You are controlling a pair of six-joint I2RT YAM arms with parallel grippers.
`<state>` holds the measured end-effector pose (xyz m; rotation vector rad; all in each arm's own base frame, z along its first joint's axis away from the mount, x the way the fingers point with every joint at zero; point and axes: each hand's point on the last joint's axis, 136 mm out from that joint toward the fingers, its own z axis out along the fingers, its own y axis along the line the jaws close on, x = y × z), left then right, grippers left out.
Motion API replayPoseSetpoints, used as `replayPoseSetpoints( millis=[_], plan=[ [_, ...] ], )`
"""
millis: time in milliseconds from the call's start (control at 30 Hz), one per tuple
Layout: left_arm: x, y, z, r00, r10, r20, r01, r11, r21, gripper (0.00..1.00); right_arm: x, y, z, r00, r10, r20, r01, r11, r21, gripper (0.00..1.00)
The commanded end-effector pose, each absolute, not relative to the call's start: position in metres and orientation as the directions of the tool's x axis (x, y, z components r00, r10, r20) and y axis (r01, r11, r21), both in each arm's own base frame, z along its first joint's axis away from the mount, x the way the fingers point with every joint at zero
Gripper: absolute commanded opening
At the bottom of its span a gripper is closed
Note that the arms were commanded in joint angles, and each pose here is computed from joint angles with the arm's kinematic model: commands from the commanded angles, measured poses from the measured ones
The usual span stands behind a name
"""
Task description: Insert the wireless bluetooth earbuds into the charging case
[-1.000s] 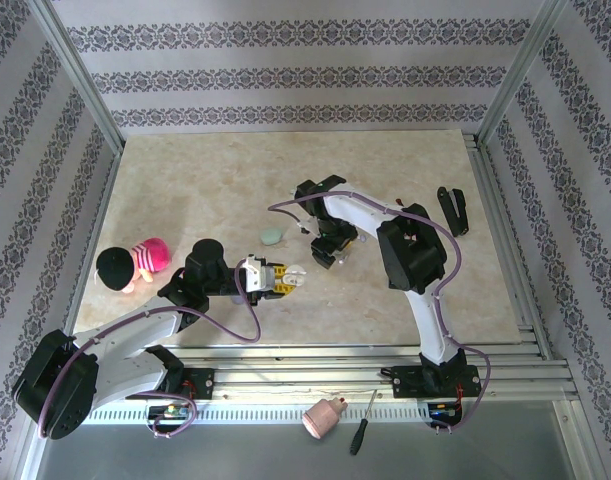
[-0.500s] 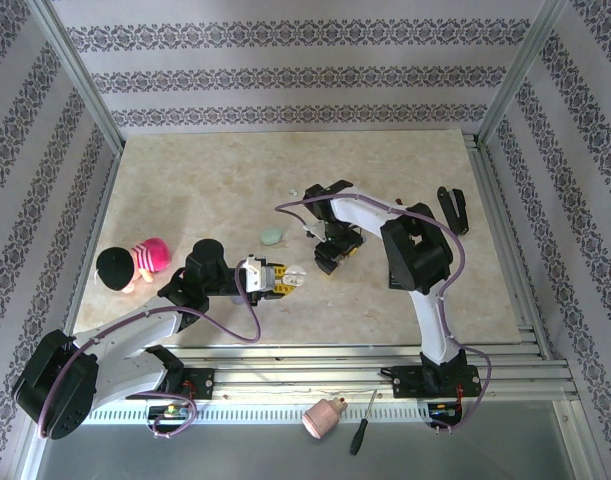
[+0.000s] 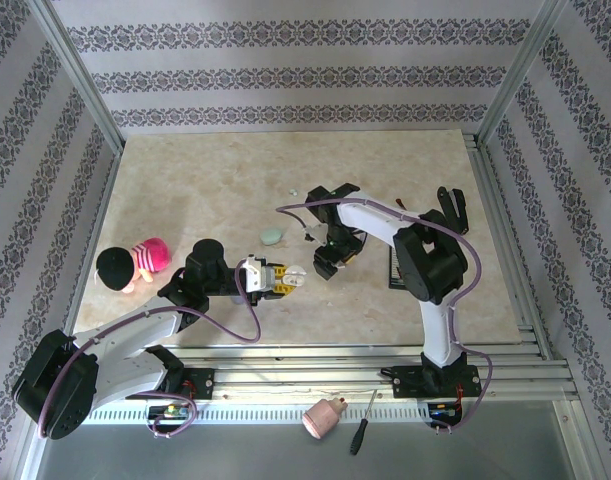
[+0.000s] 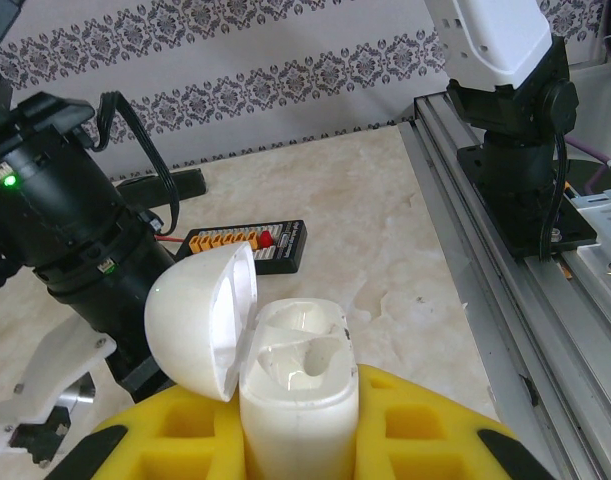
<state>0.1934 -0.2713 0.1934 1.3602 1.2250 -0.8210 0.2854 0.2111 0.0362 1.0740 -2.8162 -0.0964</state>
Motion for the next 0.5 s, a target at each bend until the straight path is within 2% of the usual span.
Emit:
replayPoseSetpoints(
  millis=[0, 133, 467],
  plan=[
    [0.187, -0.275, 0.204, 0.278, 0.198, -0.94, 0.952, 0.077, 0.298, 0.0, 0.294, 0.211, 0.046, -0.744, -0.665, 0.064, -0.661, 0.747, 0.071, 0.68],
    [0.187, -0.275, 0.203, 0.281, 0.205, -0.938, 0.95, 0.079, 0.302, 0.0, 0.297, 0.216, 0.04, -0.708, -0.7, 0.096, -0.698, 0.714, 0.052, 0.59],
    [0.187, -0.275, 0.202, 0.283, 0.208, -0.936, 0.95, 0.075, 0.304, 0.0, 0.305, 0.206, 0.028, -0.664, -0.72, 0.205, -0.74, 0.672, -0.035, 0.47]
  ],
)
